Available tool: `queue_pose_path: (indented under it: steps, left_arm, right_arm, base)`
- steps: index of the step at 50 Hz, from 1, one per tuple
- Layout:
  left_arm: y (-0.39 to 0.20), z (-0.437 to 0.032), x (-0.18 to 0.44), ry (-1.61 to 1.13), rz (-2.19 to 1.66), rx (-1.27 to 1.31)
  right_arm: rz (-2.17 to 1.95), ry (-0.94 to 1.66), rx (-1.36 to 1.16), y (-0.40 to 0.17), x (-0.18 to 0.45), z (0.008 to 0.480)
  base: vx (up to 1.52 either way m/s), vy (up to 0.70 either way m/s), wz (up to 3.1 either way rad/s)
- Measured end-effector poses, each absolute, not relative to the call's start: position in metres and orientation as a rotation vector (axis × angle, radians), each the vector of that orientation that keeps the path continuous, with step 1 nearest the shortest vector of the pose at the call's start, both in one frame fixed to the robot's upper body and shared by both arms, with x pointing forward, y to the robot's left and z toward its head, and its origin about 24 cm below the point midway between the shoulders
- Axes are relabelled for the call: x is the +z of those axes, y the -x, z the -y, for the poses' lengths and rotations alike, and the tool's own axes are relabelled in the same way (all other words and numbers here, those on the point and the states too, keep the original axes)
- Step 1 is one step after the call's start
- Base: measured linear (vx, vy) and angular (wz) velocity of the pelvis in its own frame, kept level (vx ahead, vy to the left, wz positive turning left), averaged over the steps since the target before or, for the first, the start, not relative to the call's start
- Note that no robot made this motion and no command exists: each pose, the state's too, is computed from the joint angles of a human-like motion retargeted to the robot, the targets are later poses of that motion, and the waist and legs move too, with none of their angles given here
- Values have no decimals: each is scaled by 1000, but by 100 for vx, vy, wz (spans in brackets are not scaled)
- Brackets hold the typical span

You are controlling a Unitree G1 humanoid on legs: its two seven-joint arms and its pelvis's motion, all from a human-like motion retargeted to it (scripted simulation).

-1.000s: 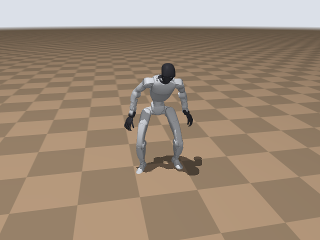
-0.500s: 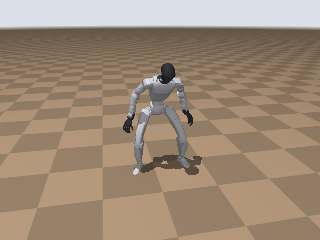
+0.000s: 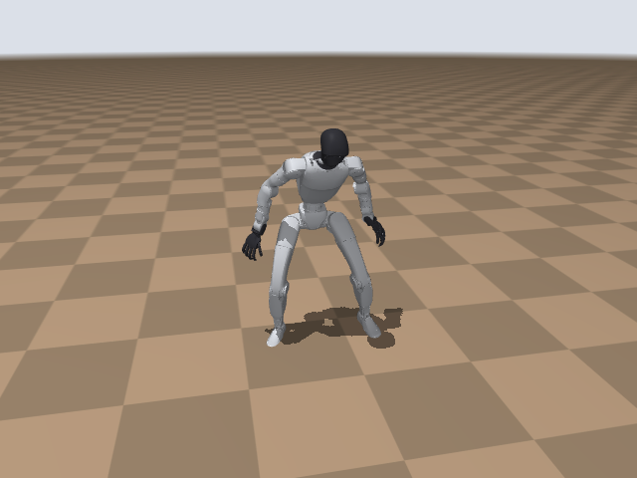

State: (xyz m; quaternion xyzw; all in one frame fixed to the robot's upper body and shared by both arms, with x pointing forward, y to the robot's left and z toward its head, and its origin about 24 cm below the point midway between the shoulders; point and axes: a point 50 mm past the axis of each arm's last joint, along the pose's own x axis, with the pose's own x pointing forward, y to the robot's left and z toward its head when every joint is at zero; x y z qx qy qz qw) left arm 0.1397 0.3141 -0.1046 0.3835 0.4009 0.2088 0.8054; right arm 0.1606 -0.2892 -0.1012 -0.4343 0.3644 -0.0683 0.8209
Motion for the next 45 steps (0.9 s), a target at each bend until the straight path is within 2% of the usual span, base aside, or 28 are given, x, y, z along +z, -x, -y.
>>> queue_pose_path:
  steps: [5,10,23,34,40,45]
  left_arm:
    - [-126,-307,-115,-892,-914,306]
    - [-132,-303,-116,-940,-908,237]
    - [-177,-318,-86,-959,-740,391]
    - [-128,-323,-107,-915,-927,308]
    - [-123,-318,-115,-985,-1001,178]
    - [-124,-326,-111,-998,-969,230]
  right_arm:
    - [-683,959,-98,-180,-94,279]
    - [-717,935,-63,-170,-100,278]
    - [-847,988,-93,-137,-115,288]
    - [-720,867,-94,-175,-108,260]
    - [-740,849,-39,-170,-110,259]
    - [-751,850,-25,-157,-115,258]
  base:
    - [4,-36,-20]
    - [5,-29,-14]
    - [6,-38,17]
    - [6,-51,-17]
    - [2,-35,6]
    - [4,-33,-22]
